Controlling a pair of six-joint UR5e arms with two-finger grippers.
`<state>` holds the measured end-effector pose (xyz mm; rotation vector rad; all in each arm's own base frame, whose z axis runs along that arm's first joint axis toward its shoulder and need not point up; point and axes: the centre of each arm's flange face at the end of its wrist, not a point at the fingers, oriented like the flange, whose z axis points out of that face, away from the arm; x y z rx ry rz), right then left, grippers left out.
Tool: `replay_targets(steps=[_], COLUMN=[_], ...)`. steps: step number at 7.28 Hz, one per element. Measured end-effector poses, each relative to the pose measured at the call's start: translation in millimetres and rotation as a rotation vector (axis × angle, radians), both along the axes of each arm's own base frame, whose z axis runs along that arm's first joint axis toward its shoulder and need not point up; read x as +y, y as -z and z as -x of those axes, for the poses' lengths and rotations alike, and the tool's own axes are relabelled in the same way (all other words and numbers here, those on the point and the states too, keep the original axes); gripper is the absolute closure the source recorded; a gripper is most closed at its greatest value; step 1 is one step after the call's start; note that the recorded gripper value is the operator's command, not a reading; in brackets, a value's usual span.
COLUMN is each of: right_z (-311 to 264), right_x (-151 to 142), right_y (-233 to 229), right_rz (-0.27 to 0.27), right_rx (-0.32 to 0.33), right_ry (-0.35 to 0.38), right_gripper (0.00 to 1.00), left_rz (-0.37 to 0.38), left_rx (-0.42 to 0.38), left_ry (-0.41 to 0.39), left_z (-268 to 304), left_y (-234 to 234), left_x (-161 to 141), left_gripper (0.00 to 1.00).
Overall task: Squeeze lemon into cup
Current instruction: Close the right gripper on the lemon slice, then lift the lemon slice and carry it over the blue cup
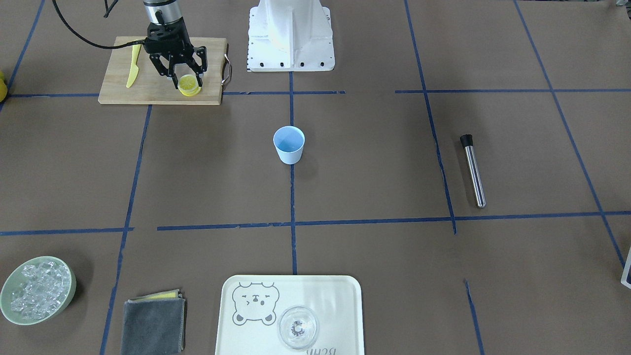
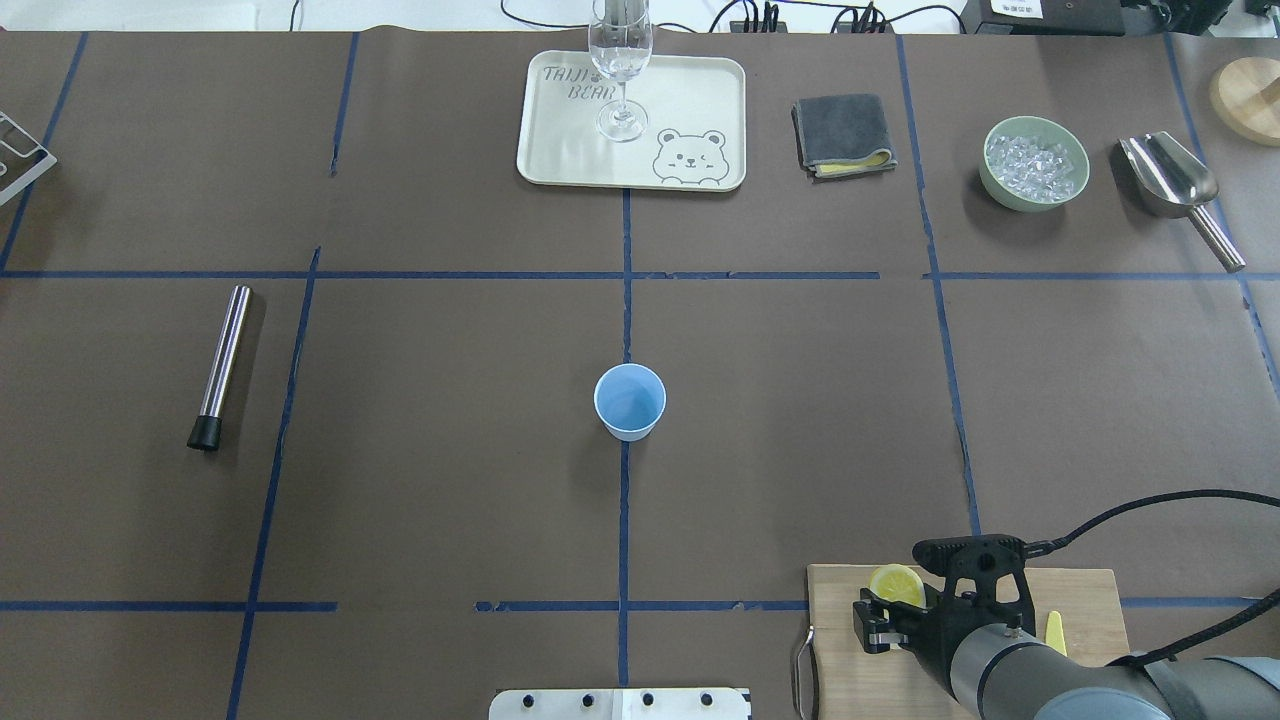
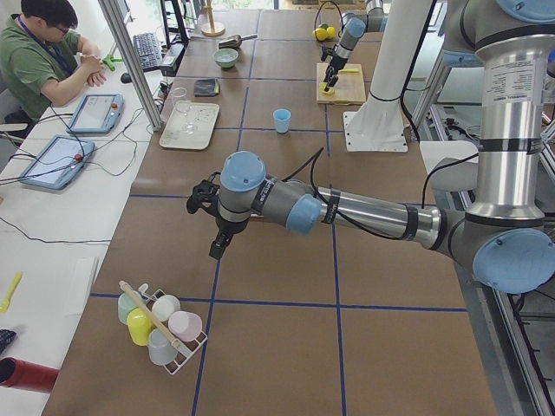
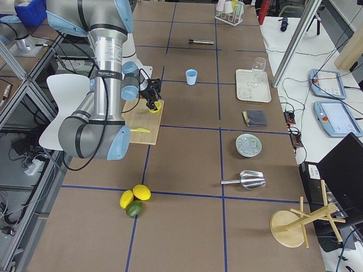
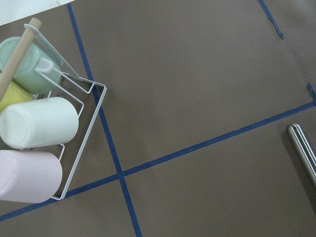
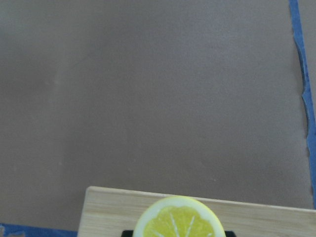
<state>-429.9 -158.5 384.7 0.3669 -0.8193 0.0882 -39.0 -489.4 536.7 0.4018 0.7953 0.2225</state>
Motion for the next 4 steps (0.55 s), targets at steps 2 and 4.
replay_targets(steps=[2,4], right_z=[-9.5,-6.6], right_x=[-8.2,-17.8], right_y=[16.9,48.1], right_rz=[0.000,0.019], right_rx=[-0.022,-0.015], right_ry=[-0.016,-0.018], right_gripper=[0.45,0.45], left_rz=[-0.001,0.000], left_rx=[-0.001,-0.001], left_ry=[0.000,0.001], left_z=[0.1,0.1], left_y=[0.1,-0.4], left_x=[-0.1,-0.1], left_gripper=[0.00,0.00])
